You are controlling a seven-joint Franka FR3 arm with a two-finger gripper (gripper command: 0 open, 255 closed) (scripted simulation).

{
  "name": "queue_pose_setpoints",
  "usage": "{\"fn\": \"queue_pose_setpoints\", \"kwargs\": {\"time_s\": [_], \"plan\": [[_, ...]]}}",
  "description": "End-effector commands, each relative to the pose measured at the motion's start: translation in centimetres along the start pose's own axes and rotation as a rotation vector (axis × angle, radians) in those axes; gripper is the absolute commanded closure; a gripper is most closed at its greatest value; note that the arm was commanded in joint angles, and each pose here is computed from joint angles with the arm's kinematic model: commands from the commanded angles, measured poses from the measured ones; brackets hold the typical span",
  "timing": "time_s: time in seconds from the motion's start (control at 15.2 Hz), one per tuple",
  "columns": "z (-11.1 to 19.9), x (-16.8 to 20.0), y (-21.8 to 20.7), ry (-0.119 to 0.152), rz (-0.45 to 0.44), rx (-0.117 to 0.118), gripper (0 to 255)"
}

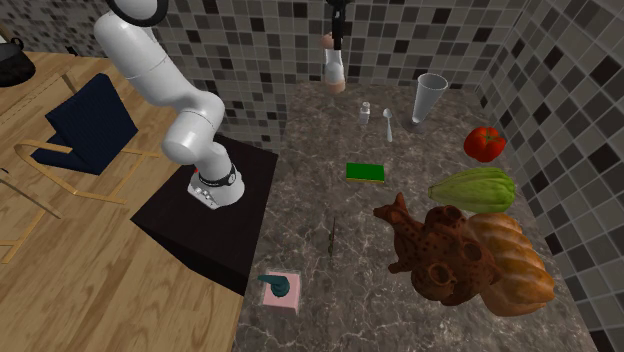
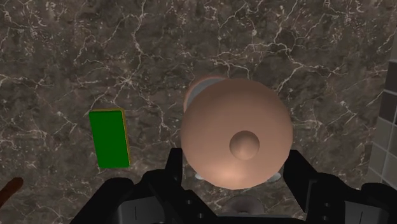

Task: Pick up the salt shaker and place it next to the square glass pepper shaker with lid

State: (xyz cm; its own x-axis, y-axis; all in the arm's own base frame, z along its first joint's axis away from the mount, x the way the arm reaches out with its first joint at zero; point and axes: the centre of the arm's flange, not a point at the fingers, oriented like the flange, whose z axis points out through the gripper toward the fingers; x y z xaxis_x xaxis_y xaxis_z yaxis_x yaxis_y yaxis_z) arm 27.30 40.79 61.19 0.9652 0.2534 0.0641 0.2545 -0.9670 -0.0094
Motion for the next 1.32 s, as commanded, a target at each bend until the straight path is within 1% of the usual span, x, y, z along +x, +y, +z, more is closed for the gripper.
{"fn": "queue_pose_setpoints", "kwargs": {"time_s": [0.0,1.25], "plan": [[1.1,0.0,-0.1,0.001,0.0,0.0,255],[11.1,-0.7,0.0,0.001,0.0,0.0,255]]}}
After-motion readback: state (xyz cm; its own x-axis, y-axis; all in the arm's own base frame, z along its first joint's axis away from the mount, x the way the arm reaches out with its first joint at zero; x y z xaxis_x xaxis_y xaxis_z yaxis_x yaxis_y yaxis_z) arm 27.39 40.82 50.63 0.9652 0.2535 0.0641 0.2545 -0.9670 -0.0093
